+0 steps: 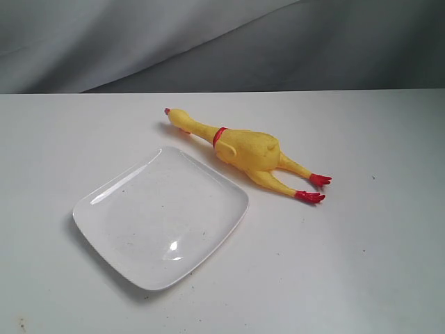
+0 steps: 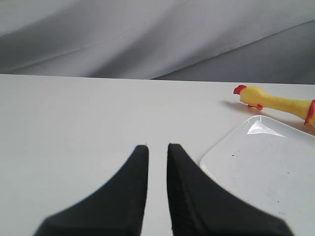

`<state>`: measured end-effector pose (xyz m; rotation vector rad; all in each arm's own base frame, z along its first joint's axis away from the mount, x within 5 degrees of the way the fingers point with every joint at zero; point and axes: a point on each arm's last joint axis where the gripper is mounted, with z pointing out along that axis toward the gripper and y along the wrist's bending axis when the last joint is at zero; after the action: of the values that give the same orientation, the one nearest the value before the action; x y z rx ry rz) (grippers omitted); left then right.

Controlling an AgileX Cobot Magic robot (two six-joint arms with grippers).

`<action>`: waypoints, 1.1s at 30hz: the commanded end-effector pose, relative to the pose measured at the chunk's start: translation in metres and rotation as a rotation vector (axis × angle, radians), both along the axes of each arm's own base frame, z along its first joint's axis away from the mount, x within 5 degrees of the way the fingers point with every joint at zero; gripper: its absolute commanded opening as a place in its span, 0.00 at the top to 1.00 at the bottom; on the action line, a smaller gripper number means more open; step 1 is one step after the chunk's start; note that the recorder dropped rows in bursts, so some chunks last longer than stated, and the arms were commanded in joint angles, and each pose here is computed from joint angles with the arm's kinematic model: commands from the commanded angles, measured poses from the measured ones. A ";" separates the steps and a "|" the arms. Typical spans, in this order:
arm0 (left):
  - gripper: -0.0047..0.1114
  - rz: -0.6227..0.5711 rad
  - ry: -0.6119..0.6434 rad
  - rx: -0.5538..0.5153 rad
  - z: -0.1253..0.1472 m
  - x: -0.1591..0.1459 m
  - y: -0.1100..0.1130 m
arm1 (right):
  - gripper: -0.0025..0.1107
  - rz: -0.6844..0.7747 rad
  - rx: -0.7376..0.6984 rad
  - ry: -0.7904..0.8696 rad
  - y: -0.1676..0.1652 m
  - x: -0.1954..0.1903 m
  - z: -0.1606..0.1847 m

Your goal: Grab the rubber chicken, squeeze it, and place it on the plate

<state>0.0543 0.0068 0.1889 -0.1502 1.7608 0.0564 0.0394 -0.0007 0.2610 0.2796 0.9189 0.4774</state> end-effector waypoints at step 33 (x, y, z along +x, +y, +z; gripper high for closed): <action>0.83 0.001 0.001 -0.001 -0.001 0.000 0.000 | 0.98 0.389 -1.144 1.333 0.056 0.278 0.046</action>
<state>0.0543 0.0068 0.1889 -0.1502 1.7608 0.0564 0.3007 0.0524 0.3222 -0.7289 2.4060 -0.0087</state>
